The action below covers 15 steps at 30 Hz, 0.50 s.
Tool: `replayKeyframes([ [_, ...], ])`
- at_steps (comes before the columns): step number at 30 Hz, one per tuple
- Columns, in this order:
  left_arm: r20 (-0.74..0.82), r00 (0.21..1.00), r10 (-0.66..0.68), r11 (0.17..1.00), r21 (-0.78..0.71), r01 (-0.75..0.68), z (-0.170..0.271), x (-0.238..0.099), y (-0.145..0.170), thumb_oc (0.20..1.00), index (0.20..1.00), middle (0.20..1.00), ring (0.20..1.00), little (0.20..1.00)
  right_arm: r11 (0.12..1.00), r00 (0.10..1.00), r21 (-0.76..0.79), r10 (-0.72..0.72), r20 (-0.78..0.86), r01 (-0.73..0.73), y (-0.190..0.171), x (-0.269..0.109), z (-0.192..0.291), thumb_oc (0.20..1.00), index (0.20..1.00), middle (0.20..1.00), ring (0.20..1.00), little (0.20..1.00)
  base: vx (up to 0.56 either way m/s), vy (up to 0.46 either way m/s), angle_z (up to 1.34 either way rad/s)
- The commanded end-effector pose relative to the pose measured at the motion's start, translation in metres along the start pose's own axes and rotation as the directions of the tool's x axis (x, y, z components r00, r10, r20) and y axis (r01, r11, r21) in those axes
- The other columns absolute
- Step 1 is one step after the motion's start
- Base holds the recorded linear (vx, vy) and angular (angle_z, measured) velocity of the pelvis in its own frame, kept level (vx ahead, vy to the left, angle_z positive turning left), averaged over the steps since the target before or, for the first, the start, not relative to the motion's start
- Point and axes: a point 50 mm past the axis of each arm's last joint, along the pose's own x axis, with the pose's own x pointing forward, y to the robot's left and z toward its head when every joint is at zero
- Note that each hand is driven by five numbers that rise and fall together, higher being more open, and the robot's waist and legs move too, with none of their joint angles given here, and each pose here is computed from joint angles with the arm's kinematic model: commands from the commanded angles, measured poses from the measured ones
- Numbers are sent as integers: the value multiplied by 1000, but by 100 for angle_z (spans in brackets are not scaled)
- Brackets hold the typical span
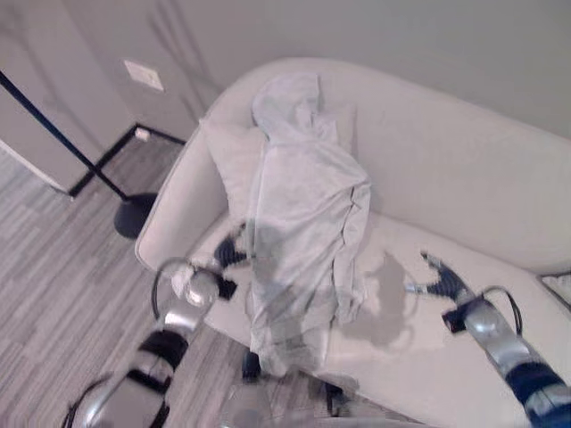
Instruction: Hang the clothes on the sofa on the clothes rack.
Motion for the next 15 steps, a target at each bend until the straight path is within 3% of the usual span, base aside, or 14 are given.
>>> replayKeyframes([
  [1, 118, 991, 61, 995, 65, -69, 34, 20, 12, 1000, 1000, 1000, 1000, 1000, 993, 989, 16, -118, 87, 117, -32, 10, 23, 1000, 1000, 1000, 1000, 1000, -26, -16, 12],
  [6, 189, 974, 123, 974, 164, -155, 66, 36, 32, 1000, 1000, 1000, 1000, 1000, 979, 970, 18, -204, 136, 203, -62, 28, 55, 1000, 1000, 1000, 1000, 1000, -18, -8, 8],
  [8, 243, 951, 193, 952, 188, -242, 89, 44, 53, 1000, 1000, 1000, 1000, 1000, 957, 939, 7, -287, 188, 291, -94, 37, 87, 1000, 1000, 1000, 1000, 1000, -14, -20, 13],
  [15, 316, 908, 275, 925, 172, -339, 111, 44, 77, 1000, 1000, 1000, 1000, 1000, 916, 890, 4, -390, 237, 401, -131, 38, 118, 1000, 1000, 1000, 1000, 1000, -10, -20, 7],
])
